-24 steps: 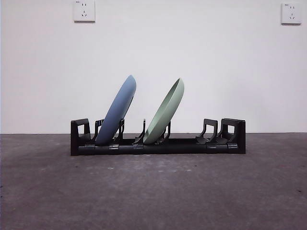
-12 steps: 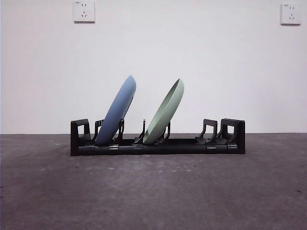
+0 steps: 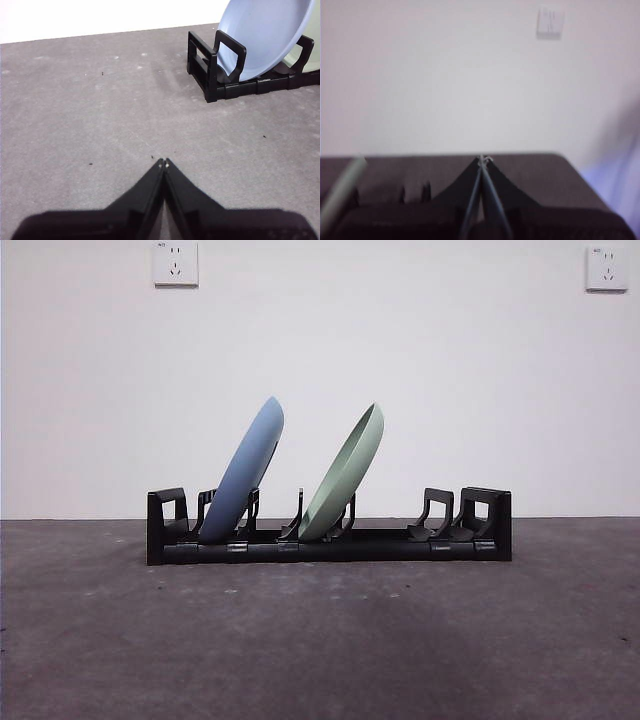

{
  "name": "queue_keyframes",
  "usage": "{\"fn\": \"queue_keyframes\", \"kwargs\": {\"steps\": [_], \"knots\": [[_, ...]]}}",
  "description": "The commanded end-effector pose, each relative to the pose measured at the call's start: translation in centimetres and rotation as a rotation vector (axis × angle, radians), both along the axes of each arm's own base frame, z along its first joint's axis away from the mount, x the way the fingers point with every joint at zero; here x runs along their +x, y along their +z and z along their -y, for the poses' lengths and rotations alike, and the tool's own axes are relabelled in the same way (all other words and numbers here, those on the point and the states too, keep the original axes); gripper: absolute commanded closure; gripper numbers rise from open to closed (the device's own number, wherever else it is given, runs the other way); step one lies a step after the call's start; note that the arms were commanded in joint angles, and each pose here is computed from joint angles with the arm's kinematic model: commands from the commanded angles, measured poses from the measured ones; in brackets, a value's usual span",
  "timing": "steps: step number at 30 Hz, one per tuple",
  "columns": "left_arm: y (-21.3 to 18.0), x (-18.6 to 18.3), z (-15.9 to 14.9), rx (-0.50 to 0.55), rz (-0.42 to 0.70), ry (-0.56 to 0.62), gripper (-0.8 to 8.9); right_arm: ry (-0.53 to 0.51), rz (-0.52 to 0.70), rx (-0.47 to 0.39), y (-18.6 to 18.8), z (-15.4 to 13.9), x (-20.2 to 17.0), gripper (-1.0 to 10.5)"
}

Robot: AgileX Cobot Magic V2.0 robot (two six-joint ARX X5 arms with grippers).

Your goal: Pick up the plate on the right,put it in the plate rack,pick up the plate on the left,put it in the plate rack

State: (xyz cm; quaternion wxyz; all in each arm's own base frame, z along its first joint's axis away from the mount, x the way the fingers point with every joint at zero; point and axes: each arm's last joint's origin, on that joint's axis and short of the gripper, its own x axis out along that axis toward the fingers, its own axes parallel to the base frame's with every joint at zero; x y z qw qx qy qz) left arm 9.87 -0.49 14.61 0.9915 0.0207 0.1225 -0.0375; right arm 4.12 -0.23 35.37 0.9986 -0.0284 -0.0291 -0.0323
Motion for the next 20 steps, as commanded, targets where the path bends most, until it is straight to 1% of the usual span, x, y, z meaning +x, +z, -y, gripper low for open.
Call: {"fn": "queue_keyframes", "kwargs": {"steps": [1,5,9,11,17,20], "knots": [[-0.2,0.0,0.0,-0.006,-0.001,0.007,8.17,-0.013,-0.053,0.015,-4.9,0.1,1.8,9.5],[-0.2,0.0,0.0,-0.006,-0.001,0.008,8.17,-0.013,-0.039,0.047,-10.0,0.2,3.3,9.5],[-0.2,0.0,0.0,-0.006,-0.001,0.008,8.17,-0.022,-0.018,0.084,-14.1,0.3,4.3,9.5],[-0.2,0.0,0.0,-0.006,-0.001,0.007,8.17,-0.022,-0.033,0.106,-15.9,0.3,4.8,9.5],[-0.3,0.1,0.0,-0.006,-0.005,0.007,8.17,-0.026,-0.12,0.115,-19.3,0.3,5.6,9.5],[-0.3,0.1,0.0,-0.006,-0.005,0.007,8.17,-0.054,-0.177,0.108,-19.9,0.4,5.5,9.5]]}}
